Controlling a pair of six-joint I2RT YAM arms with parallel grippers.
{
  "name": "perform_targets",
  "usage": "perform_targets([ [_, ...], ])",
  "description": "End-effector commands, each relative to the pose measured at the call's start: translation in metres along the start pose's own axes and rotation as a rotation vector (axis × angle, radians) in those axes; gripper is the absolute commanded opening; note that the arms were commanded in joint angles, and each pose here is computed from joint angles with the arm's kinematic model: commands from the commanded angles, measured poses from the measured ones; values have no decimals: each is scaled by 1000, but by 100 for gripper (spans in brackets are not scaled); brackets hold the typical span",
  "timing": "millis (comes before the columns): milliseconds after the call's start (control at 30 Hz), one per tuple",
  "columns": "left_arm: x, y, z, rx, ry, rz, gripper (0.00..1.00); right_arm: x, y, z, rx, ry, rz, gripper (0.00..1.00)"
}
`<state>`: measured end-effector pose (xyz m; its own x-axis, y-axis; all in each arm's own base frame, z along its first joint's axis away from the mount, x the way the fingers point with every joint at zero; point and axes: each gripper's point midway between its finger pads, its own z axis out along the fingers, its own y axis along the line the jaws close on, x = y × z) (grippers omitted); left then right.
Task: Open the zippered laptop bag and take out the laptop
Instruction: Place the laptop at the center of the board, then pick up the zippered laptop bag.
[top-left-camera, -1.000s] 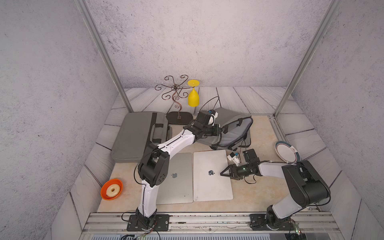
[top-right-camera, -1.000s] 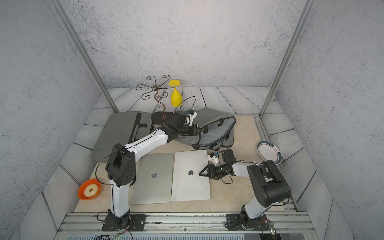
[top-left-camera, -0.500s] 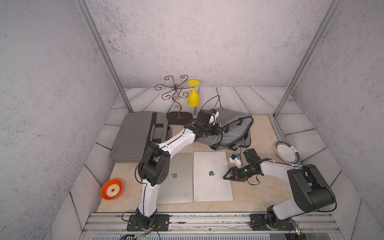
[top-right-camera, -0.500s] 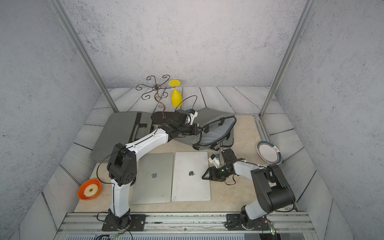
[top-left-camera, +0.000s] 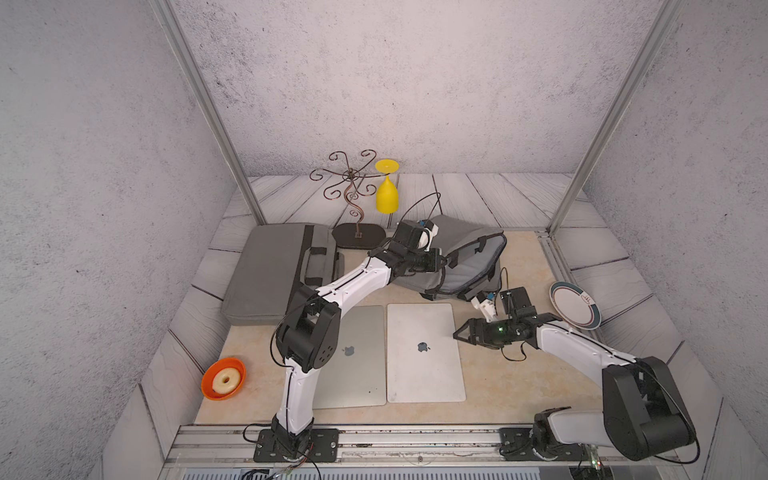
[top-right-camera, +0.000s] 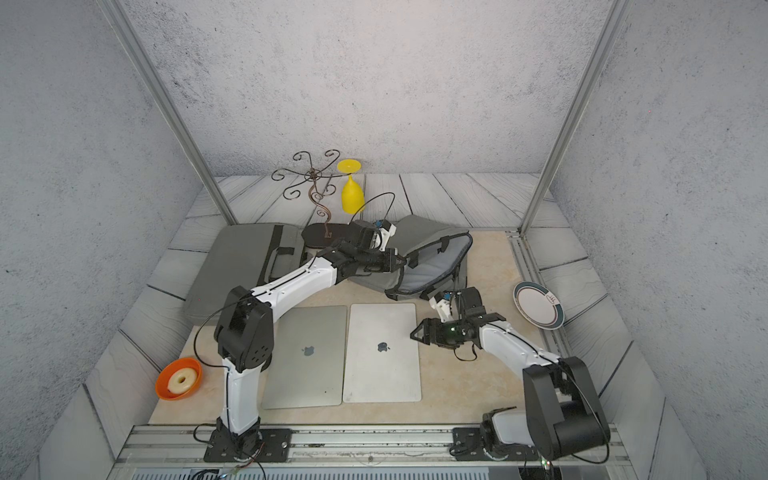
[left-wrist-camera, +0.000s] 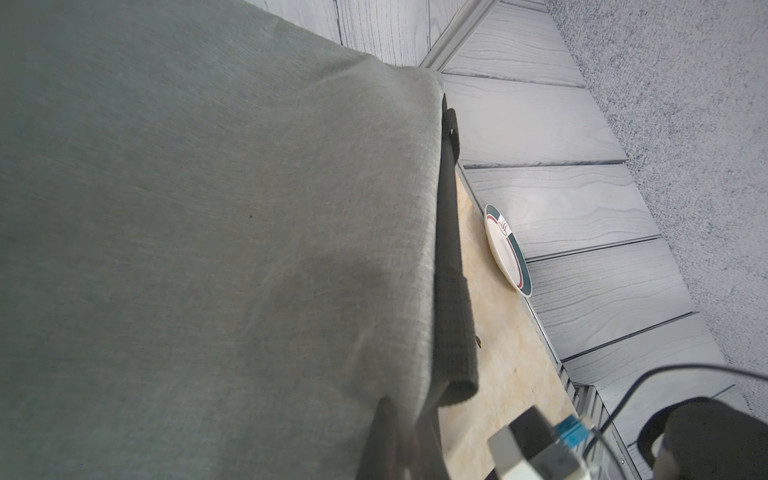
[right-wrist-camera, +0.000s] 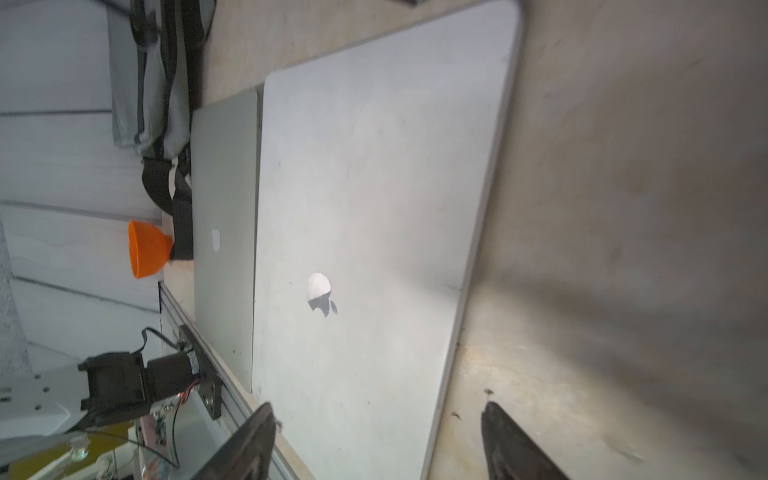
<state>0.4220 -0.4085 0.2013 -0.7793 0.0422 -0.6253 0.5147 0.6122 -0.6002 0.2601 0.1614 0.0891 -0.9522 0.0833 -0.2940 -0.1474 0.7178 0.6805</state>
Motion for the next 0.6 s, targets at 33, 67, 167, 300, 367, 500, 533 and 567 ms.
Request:
perform_targets([
  [33,8,4,10,24,14,31,0,-41,-4,-34,-23,-219,127,84],
  [67,12,3,13,30,28,29,0,-50,-5,-41,-40,-266,153,87],
  [167,26,1,22,47,77,29,1,-77,-1,-50,-118,-374,212,91],
  [300,39,-3,27,71,124,33,9,-102,2,-46,-209,-423,279,93],
  [367,44,-6,27,85,147,33,14,-112,1,-42,-239,-443,302,94],
  [500,55,-13,23,114,196,48,32,-120,-9,-29,-238,-428,320,94],
  [533,56,-14,19,119,206,65,38,-121,-10,-27,-240,-428,324,94],
  [567,57,-17,15,126,215,82,43,-123,-11,-25,-245,-430,327,94],
])
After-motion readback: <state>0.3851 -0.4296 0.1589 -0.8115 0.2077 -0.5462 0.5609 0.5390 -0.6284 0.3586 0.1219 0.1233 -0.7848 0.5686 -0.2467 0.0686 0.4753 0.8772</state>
